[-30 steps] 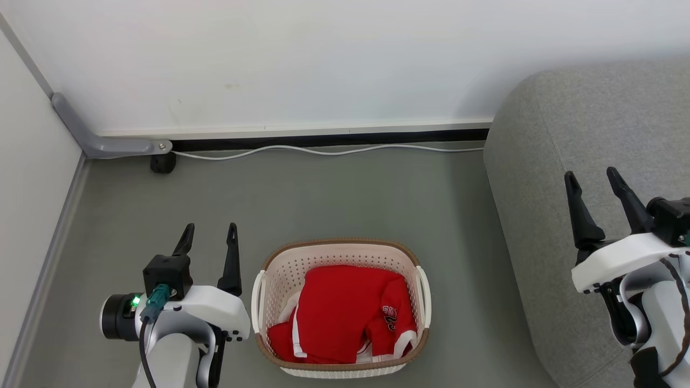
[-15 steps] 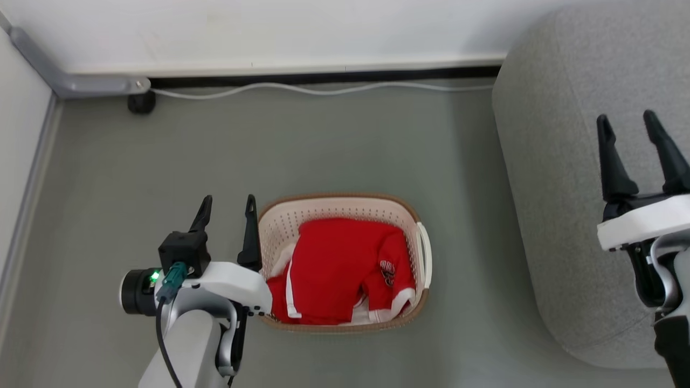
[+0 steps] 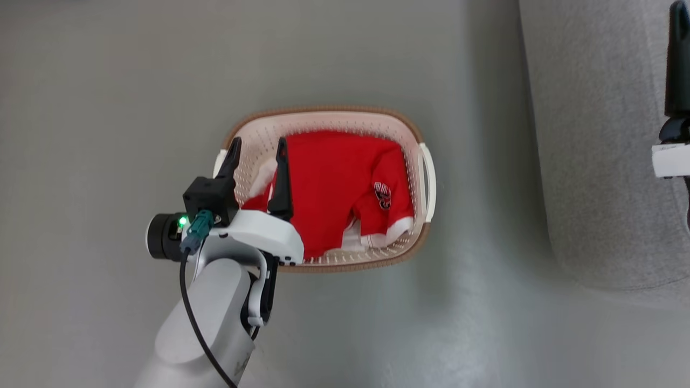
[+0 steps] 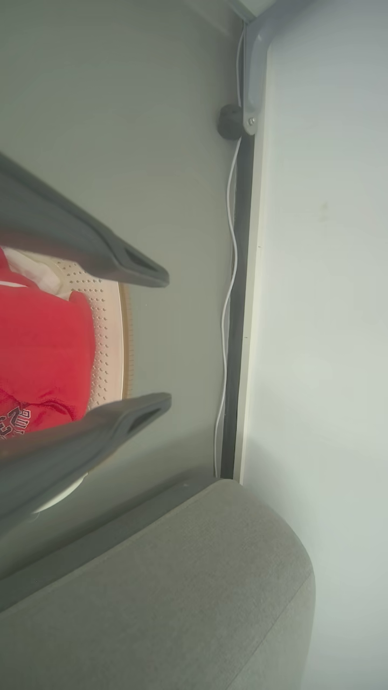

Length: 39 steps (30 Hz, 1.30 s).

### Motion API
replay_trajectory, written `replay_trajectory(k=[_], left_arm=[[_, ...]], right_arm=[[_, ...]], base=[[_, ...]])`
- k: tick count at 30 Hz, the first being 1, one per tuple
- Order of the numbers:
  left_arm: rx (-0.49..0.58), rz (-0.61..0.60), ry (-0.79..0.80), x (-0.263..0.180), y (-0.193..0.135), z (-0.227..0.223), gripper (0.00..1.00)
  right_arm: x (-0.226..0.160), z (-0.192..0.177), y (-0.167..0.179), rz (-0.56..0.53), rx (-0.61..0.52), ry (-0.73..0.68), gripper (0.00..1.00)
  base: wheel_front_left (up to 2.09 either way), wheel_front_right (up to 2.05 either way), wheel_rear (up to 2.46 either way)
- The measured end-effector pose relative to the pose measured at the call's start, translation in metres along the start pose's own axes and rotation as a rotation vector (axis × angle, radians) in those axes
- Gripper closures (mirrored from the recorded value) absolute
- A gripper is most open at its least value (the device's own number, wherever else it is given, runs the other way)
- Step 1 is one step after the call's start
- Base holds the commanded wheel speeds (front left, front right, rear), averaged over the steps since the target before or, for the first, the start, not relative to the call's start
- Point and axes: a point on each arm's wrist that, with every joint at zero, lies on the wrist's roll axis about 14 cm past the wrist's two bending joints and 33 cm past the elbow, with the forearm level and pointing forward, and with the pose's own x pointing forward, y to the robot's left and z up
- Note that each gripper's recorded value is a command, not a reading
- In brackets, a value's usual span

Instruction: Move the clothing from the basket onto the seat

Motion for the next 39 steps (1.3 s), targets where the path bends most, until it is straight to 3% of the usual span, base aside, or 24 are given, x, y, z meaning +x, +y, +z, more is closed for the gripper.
replay_trajectory(k=[12,21,29,39], left_arm=[[-0.047,-0.016,0.168,0.050,0.000,-0.078,0.00],[-0.069,-0.018,0.349,0.063,0.000,-0.149,0.00],[-0.019,0.010,0.495,0.067,0.004,-0.193,0.00],[0.017,0.083,0.580,0.074,0.019,-0.216,0.00]], right_arm=[[0.033,-0.050,-0.005,0.037,0.001,0.018,0.00],[0.034,-0.086,-0.010,0.051,-0.007,0.072,0.00],[0.030,-0.095,-0.014,0.048,-0.015,0.094,0.00],[0.029,-0.102,-0.013,0.047,0.010,0.101,0.00]], base=[[0.00,0.00,0.00],[0.00,0.00,0.00],[0.00,0.00,0.00],[0.00,0.00,0.00]])
